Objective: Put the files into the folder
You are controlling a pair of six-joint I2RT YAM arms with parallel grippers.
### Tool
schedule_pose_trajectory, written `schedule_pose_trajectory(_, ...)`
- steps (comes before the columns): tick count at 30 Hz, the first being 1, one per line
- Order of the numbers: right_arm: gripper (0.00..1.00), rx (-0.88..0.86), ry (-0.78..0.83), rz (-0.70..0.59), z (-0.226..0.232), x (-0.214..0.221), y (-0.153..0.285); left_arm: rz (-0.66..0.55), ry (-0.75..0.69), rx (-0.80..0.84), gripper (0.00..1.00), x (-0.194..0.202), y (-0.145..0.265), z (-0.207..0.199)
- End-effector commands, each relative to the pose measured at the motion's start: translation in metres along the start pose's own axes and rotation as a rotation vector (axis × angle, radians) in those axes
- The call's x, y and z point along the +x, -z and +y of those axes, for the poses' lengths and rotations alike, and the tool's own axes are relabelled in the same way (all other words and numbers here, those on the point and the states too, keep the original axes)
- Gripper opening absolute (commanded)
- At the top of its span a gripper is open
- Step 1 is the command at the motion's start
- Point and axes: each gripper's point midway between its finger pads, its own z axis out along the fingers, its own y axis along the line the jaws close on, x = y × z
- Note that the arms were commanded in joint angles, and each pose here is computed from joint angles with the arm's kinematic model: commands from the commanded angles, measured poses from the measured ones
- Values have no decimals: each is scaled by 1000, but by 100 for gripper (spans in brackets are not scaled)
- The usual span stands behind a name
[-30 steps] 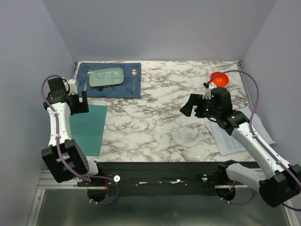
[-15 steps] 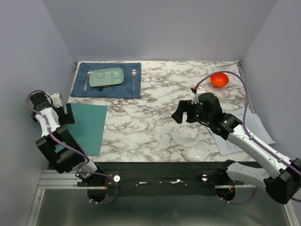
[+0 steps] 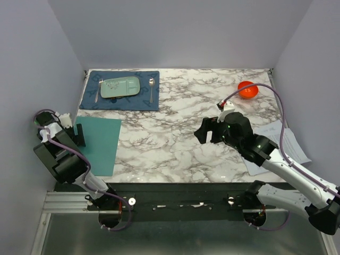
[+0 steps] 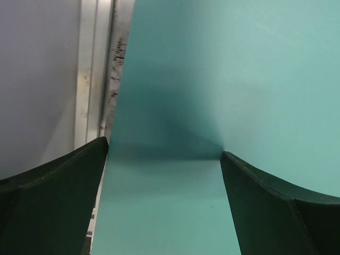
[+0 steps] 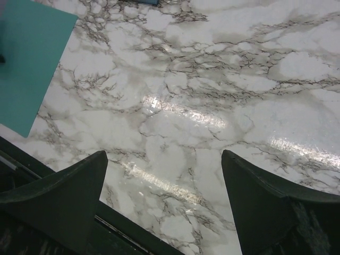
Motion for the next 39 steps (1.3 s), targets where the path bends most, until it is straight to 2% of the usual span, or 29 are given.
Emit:
schedule_pose_trajectory(1,95,49,-8,-47,-5,-7,12,10,-8,35,99,10,-15,-2)
schedule_pose_trajectory(5,95,53,-12,-50,-5,-8,16,24,-11,105,99,26,-15,-20)
schedule_pose_trajectory(13,93,69,-37,8,-6,9,1,10,-82,232,99,39,15,-70)
schedule_pose_trajectory(22,91,32,-113,107,2,47,-25,50,-307,274,99,47,17,-119)
schedule_pose_trajectory(31,88,-110,-199,259,57,98,-74,140,-437,356,99,58,6,-159)
schedule_pose_trajectory(34,88,-110,-212,308,71,112,-98,163,-480,407,99,60,7,-175)
schedule_pose_trajectory(39,88,-173,-267,352,92,122,-121,173,-530,540,99,52,26,-212)
